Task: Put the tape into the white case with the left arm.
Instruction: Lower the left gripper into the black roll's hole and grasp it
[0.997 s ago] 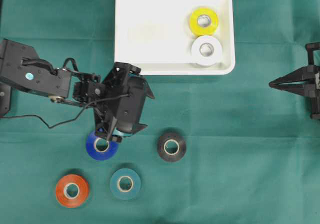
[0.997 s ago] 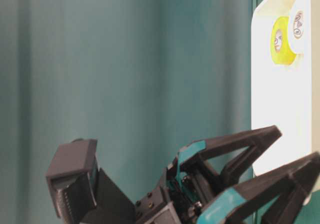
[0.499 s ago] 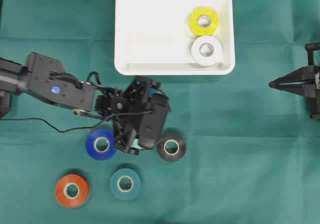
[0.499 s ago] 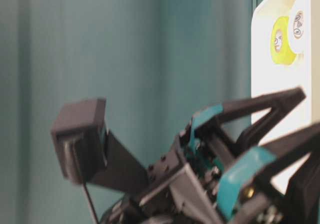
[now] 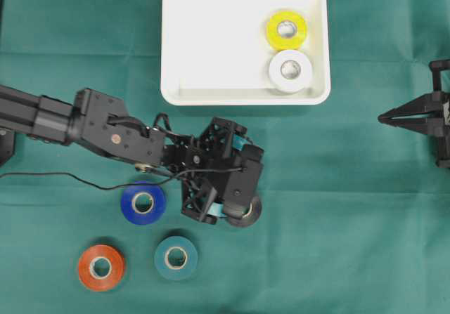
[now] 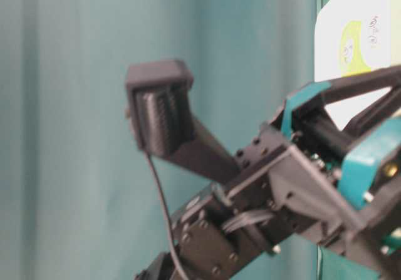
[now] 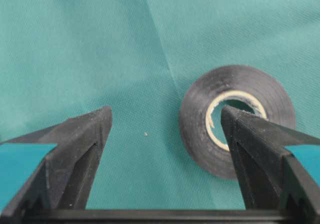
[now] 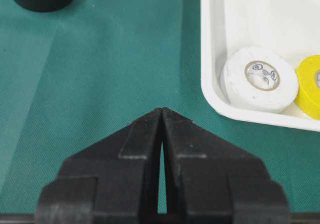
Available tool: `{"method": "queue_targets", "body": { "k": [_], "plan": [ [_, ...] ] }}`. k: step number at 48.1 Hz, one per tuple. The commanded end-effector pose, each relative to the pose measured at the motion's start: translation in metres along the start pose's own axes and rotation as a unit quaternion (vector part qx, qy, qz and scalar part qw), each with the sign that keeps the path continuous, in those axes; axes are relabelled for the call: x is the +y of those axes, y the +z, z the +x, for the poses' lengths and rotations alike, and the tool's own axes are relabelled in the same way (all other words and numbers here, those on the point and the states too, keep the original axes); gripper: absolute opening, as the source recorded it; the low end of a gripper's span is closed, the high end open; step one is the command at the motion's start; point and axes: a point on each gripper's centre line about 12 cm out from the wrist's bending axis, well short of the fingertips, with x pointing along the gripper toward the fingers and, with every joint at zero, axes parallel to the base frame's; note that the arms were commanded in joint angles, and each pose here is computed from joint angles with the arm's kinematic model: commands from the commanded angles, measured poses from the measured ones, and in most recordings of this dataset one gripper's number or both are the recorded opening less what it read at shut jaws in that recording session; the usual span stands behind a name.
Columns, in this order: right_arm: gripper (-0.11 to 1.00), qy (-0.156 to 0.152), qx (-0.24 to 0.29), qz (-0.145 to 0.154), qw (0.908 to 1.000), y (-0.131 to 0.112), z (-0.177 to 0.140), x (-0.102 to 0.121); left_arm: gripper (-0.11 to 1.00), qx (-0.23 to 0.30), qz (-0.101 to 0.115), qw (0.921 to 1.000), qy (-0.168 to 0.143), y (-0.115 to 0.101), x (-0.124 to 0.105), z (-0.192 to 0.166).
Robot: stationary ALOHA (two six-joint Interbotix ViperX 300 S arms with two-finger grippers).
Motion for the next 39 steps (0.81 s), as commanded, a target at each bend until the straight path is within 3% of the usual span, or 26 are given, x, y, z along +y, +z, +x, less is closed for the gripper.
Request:
{"method": "queue_targets", "body": {
  "k": [1,39],
  "plan": [
    [-0.09,0.000,-0.006,0.001,1.0000,0.005,0.000,0.000,0.88,-0.020,0.000,0.9998,0.003,0.015,0.002,-0.001],
    [-0.09,-0.001,-0.007,0.001,1.0000,0.005,0.000,0.000,0.86,0.006,0.001,1.0000,-0.002,0.001,-0.001,0.028]
  ]
}}
